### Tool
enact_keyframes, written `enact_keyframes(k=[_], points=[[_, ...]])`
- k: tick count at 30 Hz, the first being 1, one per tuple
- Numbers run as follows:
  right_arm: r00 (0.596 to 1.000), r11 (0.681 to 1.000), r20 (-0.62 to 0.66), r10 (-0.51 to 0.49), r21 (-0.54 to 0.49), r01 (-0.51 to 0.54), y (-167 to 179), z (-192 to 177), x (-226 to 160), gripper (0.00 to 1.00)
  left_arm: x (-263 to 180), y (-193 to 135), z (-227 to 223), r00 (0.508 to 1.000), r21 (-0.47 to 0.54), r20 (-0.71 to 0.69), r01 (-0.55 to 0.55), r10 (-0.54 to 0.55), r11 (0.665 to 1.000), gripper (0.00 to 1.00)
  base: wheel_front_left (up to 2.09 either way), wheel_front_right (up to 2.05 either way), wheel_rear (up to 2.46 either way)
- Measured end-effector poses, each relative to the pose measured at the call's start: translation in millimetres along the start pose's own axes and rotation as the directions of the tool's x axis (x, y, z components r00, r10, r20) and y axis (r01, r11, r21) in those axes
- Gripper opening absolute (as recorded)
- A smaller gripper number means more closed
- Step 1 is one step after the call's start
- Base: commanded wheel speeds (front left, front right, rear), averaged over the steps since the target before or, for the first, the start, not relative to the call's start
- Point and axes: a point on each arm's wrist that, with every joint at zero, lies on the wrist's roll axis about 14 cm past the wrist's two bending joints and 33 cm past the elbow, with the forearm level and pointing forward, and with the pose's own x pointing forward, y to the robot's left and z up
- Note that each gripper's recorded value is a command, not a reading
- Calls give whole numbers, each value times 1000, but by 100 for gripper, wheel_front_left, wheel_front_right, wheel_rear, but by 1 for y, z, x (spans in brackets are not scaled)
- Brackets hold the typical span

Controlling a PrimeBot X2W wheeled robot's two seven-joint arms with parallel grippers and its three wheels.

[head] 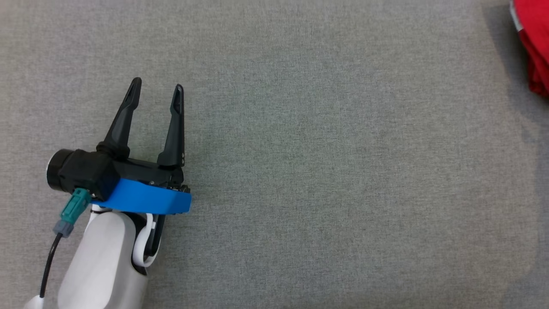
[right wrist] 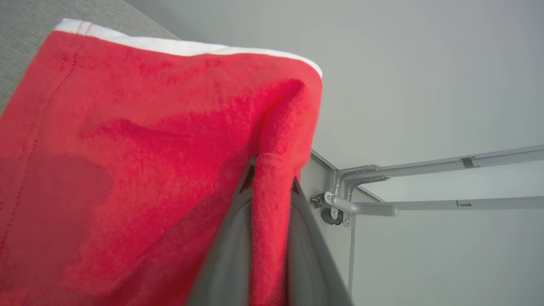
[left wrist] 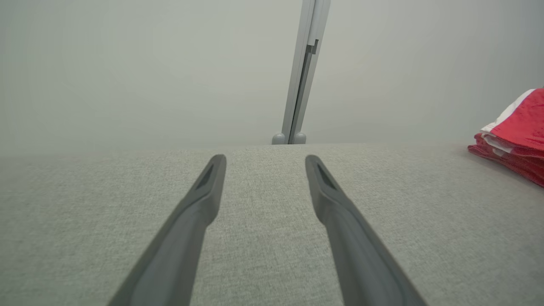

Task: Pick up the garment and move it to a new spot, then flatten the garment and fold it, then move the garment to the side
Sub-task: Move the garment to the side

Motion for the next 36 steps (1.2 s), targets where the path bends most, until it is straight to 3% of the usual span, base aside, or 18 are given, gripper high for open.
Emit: enact_keyframes(k=[12,13,14,15,23,26,31,36], points=[[990,988,-92,-105,105,115,-5,-50,18,0,10,6,-15,999,31,-41,21,-20,999,100,0,0,0],[988,986,-101,-115,110,126,-6,-53,18,19,10,6,-15,999,32,-43,21,-20,999,100,0,0,0],[986,983,-107,-127,119,139,-7,-55,17,87,10,7,-15,999,34,-43,20,-19,999,100,0,0,0],[984,982,-114,-136,119,150,-7,-57,17,100,10,7,-14,999,35,-42,21,-19,999,100,0,0,0],[982,964,-78,-174,188,186,6,-47,4,100,4,8,-1,1000,47,-28,8,-7,999,100,0,0,0],[984,949,-37,-174,260,178,17,-35,-5,100,-1,7,6,1000,52,-21,3,-2,999,100,0,0,0],[976,901,133,-170,421,99,54,4,-33,100,-19,8,19,1000,50,-9,-28,28,998,100,0,0,0],[926,858,317,-205,513,14,63,41,-76,100,-45,10,34,997,30,20,-76,75,997,100,0,0,0]])
